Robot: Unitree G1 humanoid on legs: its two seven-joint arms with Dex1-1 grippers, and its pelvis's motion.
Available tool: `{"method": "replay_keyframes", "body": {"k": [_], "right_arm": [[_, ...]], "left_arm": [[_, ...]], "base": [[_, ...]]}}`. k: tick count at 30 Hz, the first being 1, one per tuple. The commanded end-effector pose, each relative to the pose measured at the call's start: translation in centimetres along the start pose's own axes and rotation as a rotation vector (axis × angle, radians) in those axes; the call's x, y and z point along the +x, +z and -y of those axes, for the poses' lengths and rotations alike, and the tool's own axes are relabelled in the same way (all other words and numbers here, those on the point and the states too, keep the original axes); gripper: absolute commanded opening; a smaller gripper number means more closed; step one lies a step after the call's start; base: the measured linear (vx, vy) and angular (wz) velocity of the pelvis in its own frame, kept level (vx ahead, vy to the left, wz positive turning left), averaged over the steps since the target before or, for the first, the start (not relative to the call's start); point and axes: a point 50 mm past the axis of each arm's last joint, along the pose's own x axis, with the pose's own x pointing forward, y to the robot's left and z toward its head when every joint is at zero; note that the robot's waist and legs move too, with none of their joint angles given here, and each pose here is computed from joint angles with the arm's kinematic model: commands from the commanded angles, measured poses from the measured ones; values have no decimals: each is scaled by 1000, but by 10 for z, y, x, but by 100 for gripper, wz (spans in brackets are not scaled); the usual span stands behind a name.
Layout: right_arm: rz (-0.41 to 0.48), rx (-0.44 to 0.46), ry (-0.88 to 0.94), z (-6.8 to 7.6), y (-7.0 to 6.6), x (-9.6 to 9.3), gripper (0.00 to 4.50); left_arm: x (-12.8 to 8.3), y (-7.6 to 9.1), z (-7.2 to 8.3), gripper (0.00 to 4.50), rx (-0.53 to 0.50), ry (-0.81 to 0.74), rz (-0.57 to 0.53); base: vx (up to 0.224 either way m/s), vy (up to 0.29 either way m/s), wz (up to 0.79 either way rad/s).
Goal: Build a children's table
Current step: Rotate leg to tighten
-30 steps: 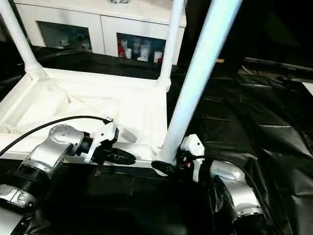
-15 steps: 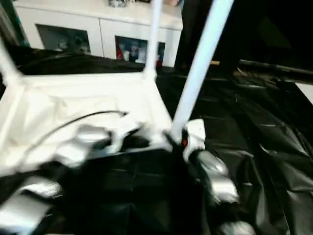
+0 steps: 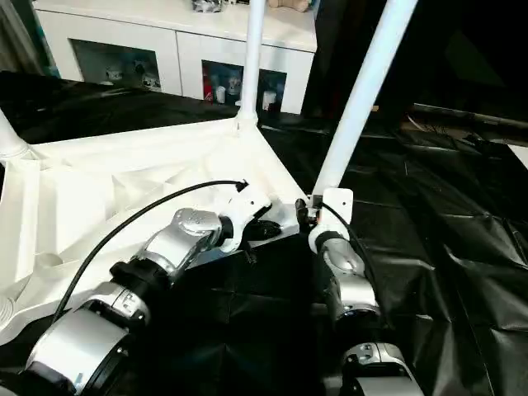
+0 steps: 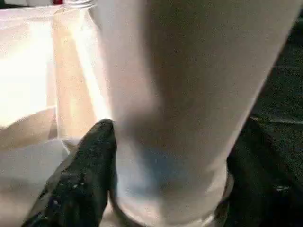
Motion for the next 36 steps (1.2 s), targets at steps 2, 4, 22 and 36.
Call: {"method": "replay_keyframes", "body": {"k": [2,4,22,36], "right_arm": [[-47,5,50,-6,-13,-3,361],[-42,3,54,-5,-12,-3,388],[35,-50,143,19,10,-14,402],[39,-266,596,42,21,-60,402]], "left_arm": [[1,-27,1,56,-57,42,-131],[2,-25,0,93,-48,50,-135],[0,-28,-3,28,-38,-5,-267],[-19,-32,4,4,112,-311,-160]], "base": [[0,0,0],[0,0,0],[0,0,0],[0,0,0]]}}
